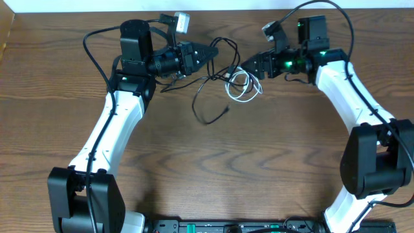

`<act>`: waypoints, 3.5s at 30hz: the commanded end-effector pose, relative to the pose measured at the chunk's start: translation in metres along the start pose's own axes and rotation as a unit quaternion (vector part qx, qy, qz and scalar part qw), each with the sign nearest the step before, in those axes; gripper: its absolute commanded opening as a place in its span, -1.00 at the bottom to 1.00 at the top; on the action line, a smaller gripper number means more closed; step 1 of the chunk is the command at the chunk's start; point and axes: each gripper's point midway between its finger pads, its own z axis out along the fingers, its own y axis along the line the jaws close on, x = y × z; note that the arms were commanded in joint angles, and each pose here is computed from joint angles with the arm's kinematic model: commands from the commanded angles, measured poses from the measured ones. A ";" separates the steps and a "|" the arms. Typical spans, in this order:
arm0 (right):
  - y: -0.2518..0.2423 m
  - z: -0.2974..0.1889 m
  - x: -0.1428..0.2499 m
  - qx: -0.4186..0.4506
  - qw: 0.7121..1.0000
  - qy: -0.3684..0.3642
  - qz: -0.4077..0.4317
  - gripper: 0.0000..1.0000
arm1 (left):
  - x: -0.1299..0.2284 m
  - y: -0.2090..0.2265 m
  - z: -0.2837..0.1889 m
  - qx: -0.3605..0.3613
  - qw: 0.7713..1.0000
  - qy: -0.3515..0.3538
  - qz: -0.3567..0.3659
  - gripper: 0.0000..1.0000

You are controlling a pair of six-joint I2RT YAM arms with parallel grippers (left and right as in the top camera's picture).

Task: Untangle cables

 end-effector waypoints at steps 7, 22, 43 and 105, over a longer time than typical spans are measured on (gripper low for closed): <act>0.000 0.026 0.017 0.080 0.995 0.034 0.054 0.39 | -0.023 -0.039 -0.006 0.056 0.998 -0.021 0.026 -0.85; -0.116 -0.016 0.097 0.338 0.885 0.089 0.308 0.09 | -0.092 -0.046 -0.058 0.055 0.986 -0.147 0.054 -0.85; -0.149 -0.064 0.104 0.218 0.943 0.117 0.222 -0.02 | -0.097 -0.014 -0.084 0.014 0.987 -0.158 0.010 -0.85; -0.082 0.011 0.062 0.187 0.969 0.153 0.051 -0.41 | 0.090 0.084 0.022 -0.339 0.934 0.070 -0.089 0.12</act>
